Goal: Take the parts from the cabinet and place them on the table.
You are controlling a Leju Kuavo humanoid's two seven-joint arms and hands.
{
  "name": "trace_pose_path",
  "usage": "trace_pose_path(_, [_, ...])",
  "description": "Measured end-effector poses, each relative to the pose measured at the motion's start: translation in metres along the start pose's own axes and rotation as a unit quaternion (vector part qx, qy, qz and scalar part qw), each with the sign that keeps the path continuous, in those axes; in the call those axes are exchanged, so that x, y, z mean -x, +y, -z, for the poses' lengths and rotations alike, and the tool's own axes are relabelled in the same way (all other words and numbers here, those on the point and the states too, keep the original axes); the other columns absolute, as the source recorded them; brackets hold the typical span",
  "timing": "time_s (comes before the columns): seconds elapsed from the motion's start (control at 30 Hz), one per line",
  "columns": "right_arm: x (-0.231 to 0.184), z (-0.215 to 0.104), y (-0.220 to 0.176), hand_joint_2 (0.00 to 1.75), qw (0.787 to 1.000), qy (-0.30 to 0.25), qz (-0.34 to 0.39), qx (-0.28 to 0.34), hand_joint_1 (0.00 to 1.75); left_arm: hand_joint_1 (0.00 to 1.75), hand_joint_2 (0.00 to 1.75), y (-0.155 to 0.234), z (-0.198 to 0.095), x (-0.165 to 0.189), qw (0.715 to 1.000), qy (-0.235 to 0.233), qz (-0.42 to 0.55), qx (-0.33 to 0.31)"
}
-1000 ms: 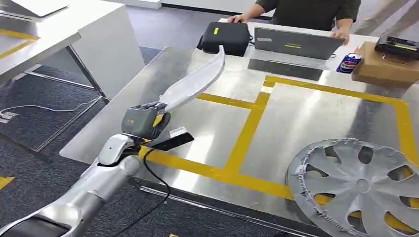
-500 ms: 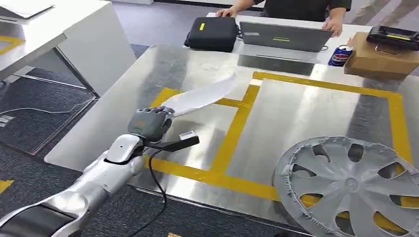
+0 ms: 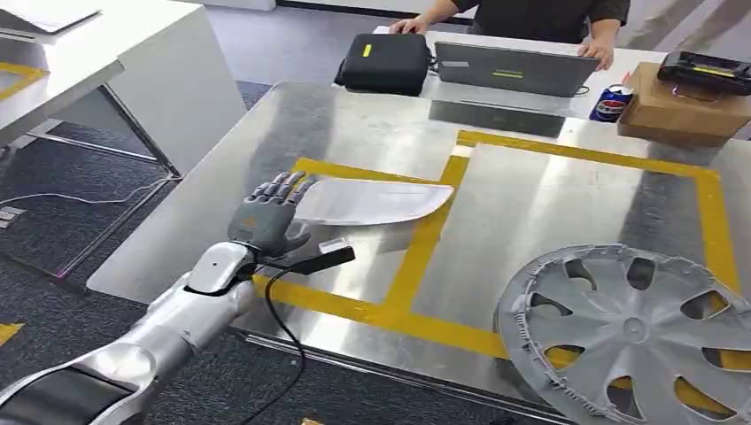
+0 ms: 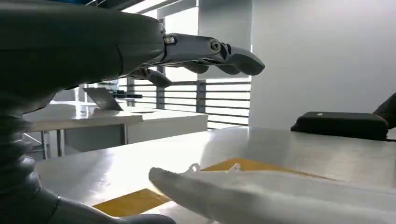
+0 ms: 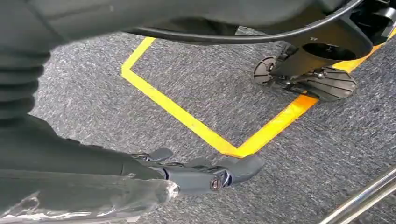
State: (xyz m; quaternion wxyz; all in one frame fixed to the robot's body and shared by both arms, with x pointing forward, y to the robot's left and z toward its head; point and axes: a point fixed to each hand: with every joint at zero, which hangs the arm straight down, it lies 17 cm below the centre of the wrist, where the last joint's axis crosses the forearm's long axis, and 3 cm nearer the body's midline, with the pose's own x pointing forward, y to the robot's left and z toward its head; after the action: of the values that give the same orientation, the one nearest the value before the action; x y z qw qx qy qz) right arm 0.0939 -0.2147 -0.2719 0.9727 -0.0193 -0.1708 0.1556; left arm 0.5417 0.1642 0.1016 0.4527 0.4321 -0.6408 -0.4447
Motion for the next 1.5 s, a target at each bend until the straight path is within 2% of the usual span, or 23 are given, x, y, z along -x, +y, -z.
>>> trace_pose_path(0.43, [0.000, 0.000, 0.000, 0.00, 1.000, 0.000, 0.000, 0.000, 0.00, 0.00, 1.75, -0.001, -0.001, 0.001, 1.000, 0.000, -0.001, -0.001])
trace_pose_path(0.47, [0.000, 0.000, 0.000, 0.00, 1.000, 0.000, 0.000, 0.000, 0.00, 0.00, 0.00, 0.000, -0.002, 0.001, 1.000, -0.001, -0.004, -0.004])
trace_pose_path(0.7, [0.005, -0.001, 0.003, 0.00, 1.000, 0.007, -0.002, -0.002, 0.00, 0.00, 0.00, 0.008, -0.016, 0.011, 0.997, 0.009, -0.060, -0.038])
trace_pose_path(0.83, [0.007, -0.001, 0.003, 0.00, 1.000, 0.009, 0.000, 0.000, 0.00, 0.00, 0.00, 0.036, -0.032, 0.021, 0.986, 0.017, -0.134, -0.103])
trace_pose_path(0.9, [0.010, -0.002, 0.006, 0.00, 1.000, 0.009, -0.001, -0.008, 0.00, 0.00, 0.00, 0.052, -0.057, 0.028, 0.964, 0.030, -0.214, -0.155])
trace_pose_path(0.93, [0.012, -0.003, 0.008, 0.00, 1.000, 0.009, -0.005, -0.012, 0.00, 0.00, 0.00, 0.058, -0.080, 0.044, 0.941, 0.056, -0.274, -0.190])
trace_pose_path(0.97, [0.014, -0.004, 0.010, 0.00, 1.000, 0.009, -0.009, -0.014, 0.00, 0.00, 0.00, 0.054, -0.110, 0.074, 0.911, 0.090, -0.340, -0.217])
trace_pose_path(1.0, [0.015, -0.004, 0.011, 0.00, 1.000, 0.008, -0.014, -0.015, 0.00, 0.00, 0.00, 0.047, -0.143, 0.112, 0.876, 0.135, -0.394, -0.243])
trace_pose_path(1.03, [0.015, -0.004, 0.011, 0.00, 1.000, 0.006, -0.017, -0.016, 0.00, 0.00, 0.00, 0.046, -0.189, 0.171, 0.826, 0.210, -0.435, -0.290])
trace_pose_path(1.1, [0.020, -0.006, 0.017, 0.00, 0.999, 0.008, -0.023, -0.021, 0.00, 0.00, 0.00, 0.058, -0.276, 0.261, 0.728, 0.326, -0.454, -0.398])
trace_pose_path(1.13, [0.023, -0.008, 0.022, 0.00, 0.999, 0.010, -0.025, -0.025, 0.00, 0.00, 0.00, 0.068, -0.307, 0.284, 0.703, 0.351, -0.441, -0.434])
trace_pose_path(1.17, [0.026, -0.008, 0.022, 0.00, 0.999, 0.012, -0.027, -0.025, 0.00, 0.00, 0.00, 0.075, -0.325, 0.294, 0.705, 0.362, -0.417, -0.444])
trace_pose_path(1.23, [0.019, -0.006, 0.018, 0.00, 0.999, 0.005, -0.033, -0.022, 0.00, 0.00, 0.00, 0.083, -0.348, 0.301, 0.747, 0.379, -0.343, -0.426])
trace_pose_path(1.3, [0.011, -0.005, 0.016, 0.00, 0.999, -0.002, -0.036, -0.021, 0.00, 0.00, 0.00, 0.088, -0.365, 0.306, 0.764, 0.392, -0.298, -0.416])
trace_pose_path(1.5, [0.004, -0.003, 0.013, 0.00, 0.999, -0.008, -0.037, -0.018, 0.00, 0.00, 0.00, 0.097, -0.396, 0.319, 0.753, 0.420, -0.265, -0.432])
